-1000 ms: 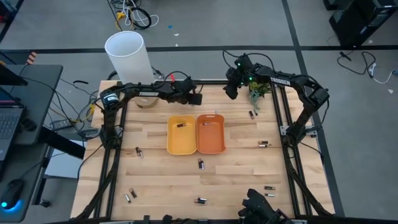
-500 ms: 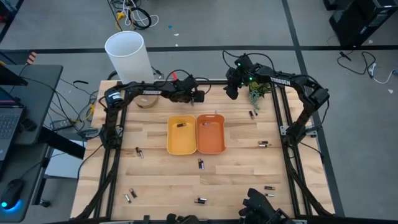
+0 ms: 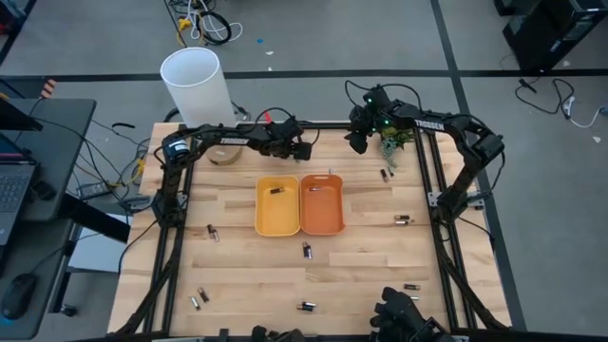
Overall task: Sort batteries
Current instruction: Put the top center black battery into the yellow bin
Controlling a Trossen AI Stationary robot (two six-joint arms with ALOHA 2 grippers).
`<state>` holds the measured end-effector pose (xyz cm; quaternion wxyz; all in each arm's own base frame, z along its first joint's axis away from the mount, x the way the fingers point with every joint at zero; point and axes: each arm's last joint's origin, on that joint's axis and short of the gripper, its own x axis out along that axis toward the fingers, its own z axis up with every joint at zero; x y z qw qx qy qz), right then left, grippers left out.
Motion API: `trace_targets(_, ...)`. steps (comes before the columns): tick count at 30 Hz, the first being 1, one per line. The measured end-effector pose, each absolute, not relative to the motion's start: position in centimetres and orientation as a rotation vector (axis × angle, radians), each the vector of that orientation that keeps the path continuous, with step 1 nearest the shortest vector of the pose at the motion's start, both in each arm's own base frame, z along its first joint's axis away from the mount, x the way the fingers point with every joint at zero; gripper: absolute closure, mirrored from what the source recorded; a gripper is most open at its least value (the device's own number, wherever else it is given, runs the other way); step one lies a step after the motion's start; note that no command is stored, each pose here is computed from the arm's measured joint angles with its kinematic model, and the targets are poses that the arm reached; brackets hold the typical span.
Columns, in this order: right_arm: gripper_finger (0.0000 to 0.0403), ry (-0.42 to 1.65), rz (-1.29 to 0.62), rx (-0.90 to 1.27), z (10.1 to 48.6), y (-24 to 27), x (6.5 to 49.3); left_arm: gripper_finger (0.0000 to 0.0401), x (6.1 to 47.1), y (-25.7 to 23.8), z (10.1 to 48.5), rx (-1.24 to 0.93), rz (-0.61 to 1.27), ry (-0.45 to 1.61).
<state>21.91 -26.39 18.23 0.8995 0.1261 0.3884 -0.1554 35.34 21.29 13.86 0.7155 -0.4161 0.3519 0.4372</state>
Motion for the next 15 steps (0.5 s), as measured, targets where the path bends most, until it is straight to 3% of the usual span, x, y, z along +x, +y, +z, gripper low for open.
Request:
trace_targets(9,0.0234,0.795,-0.337,0.270,18.27,-26.71,21.60,0.0254,34.78,21.03,13.52,-0.846,0.995,0.868)
trace_targets(15,0.0234,0.797,-0.335,0.266,18.26,-26.70,21.59,0.0306,34.72,21.07,13.46,-0.663,0.946,0.939)
